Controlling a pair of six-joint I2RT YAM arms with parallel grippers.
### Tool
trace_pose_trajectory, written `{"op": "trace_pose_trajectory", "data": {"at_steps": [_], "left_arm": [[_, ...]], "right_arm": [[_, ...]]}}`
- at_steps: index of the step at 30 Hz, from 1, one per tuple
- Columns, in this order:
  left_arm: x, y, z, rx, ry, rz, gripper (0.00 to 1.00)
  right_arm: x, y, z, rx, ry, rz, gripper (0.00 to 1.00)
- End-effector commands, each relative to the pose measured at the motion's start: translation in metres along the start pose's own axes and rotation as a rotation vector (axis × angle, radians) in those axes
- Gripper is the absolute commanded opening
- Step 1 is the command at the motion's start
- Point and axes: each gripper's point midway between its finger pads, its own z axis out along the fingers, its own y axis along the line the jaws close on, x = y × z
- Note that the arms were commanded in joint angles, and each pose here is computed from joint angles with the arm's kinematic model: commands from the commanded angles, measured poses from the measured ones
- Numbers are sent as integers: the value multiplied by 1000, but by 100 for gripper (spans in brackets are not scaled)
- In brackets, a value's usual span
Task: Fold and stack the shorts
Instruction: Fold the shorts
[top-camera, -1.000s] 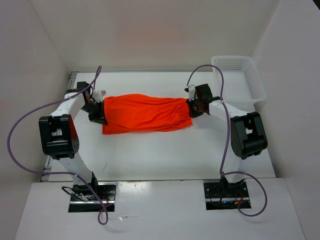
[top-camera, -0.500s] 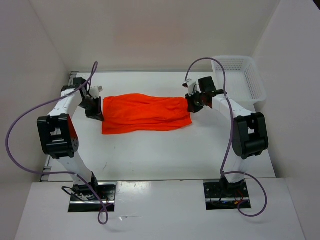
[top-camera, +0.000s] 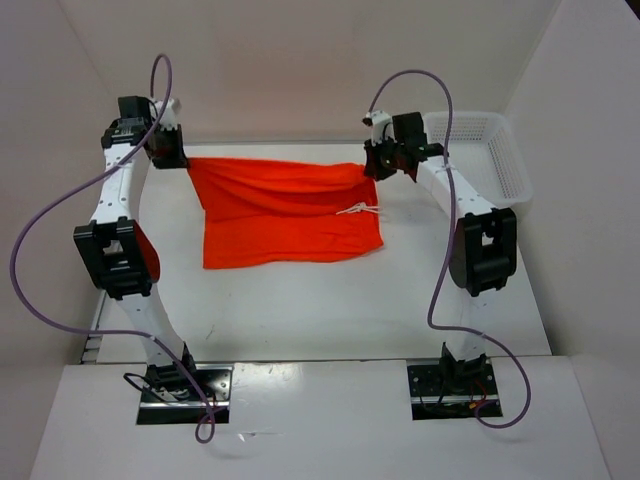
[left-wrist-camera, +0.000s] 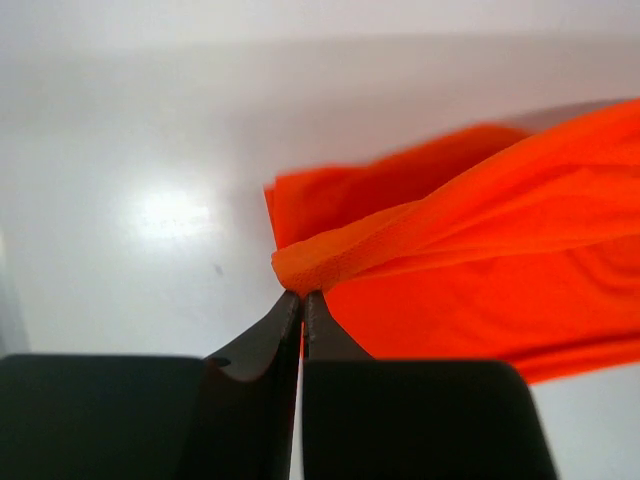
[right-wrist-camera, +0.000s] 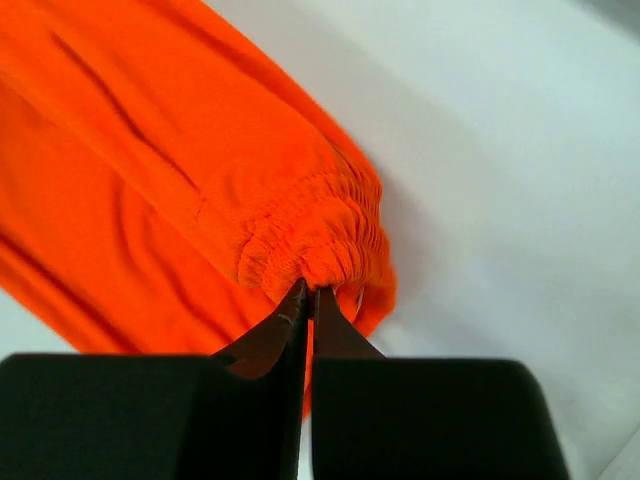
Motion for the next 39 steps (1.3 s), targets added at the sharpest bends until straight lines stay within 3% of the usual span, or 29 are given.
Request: {"op": "trace_pose_trajectory", "data": {"at_steps": [1,4,11,19,25,32,39], "left_arm": [[-67,-9,-23,8,-222,79,0],[-76,-23,-37,36,-264,103,0],[-21,-34,-52,45,-155,74,0],[164,-42,-42,84,336,-83,0],[253,-42,-35,89,599,-165,0],[264,-38,-22,81,626,-170,0],[233,-18,-18,23,564,-163,0]], "right_arm": [[-72,-13,-13,53,-180,27,0],[-60,-8,-11,25,-151,16,0],[-8,9,-22,-21,-40,-34,0],[59,20,-31,-71,120,-135,0],[107,24,-30,-102,247,-176,0],[126,30,-38,-120,285,-178,0],[58,42,-57,-173,151,-179,0]]}}
